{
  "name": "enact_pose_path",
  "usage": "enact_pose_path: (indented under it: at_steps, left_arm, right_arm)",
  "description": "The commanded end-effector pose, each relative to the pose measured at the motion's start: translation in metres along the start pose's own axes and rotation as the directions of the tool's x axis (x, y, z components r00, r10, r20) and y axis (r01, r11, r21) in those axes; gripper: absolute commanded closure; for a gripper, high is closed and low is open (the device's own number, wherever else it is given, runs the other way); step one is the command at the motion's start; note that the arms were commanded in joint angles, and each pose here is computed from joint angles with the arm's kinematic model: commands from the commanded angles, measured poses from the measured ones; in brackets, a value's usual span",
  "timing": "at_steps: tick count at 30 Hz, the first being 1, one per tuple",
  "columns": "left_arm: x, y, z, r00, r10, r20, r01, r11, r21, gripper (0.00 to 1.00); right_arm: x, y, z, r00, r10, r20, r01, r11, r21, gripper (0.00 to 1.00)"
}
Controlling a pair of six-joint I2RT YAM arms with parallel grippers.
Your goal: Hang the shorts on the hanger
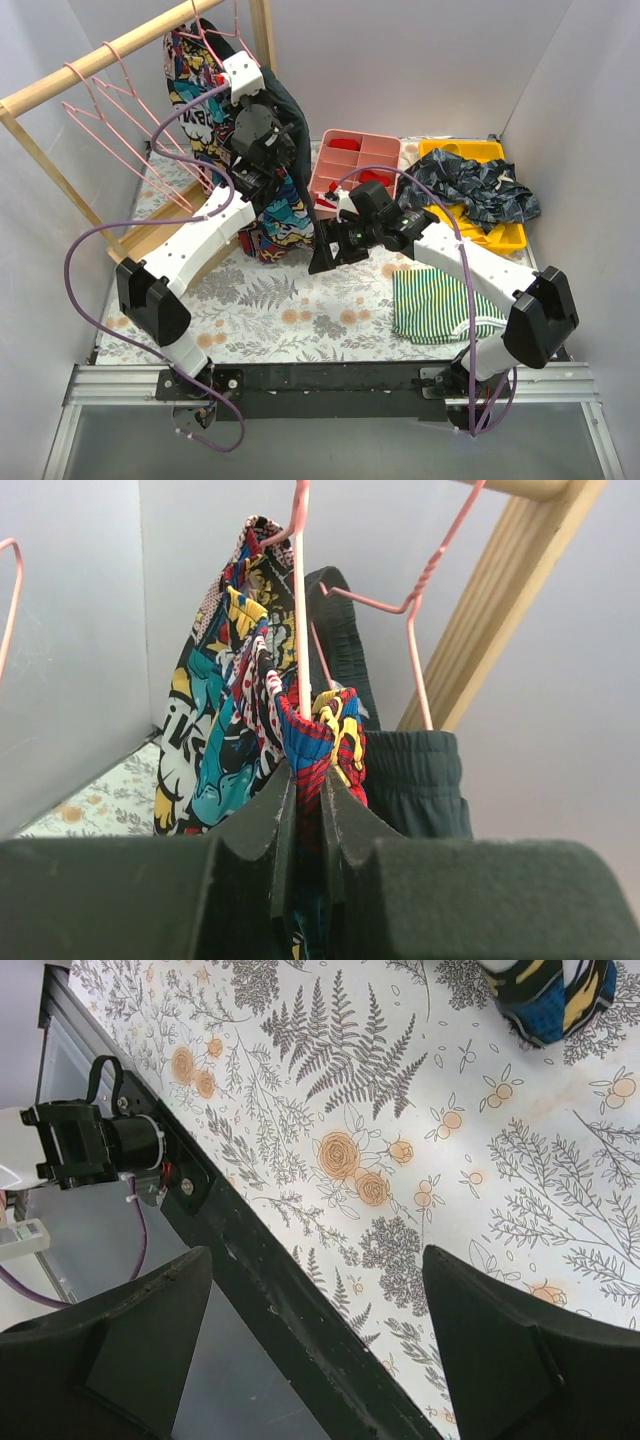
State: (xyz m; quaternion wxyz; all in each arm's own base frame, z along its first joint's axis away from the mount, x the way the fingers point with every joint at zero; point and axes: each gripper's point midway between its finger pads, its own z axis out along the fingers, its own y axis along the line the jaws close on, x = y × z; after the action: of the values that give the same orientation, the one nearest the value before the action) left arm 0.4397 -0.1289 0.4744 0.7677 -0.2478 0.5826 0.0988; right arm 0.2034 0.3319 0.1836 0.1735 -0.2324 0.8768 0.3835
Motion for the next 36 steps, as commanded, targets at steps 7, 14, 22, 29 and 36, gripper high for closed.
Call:
enact_pose_path:
  at_steps: [7,14,22,29,36]
  left_arm:
    - [0.025,0.000,0.021,0.998,-0.003,-0.056,0.005,0.999,0.037,1.00]
    - [0.037,-0.002,0.011,0.992,-0.001,-0.129,0.014,0.995,0.094,0.78]
    - [0.036,-0.008,-0.015,0.966,-0.017,-0.259,0.074,0.974,0.214,0.02]
    - [0.029,-0.030,-0.090,0.935,0.053,-0.352,0.096,0.915,0.393,0.02]
    - [0.045,-0.040,-0.166,0.860,0.123,-0.494,0.191,0.822,0.536,0.02]
  right_arm:
    - [0.000,0.004,-0.021,0.999,-0.014,0.051,0.013,1.000,0.022,0.07]
    - [-0.004,-0.001,-0.035,0.995,-0.024,0.098,0.016,0.996,0.084,0.06]
    - [-0.021,0.002,-0.051,0.989,-0.044,0.144,0.024,0.990,0.135,0.05]
    - [-0.046,0.000,-0.084,0.954,-0.085,0.287,0.015,0.971,0.238,0.03]
    - [-0.049,-0.032,-0.130,0.878,-0.090,0.470,-0.123,0.906,0.405,0.01]
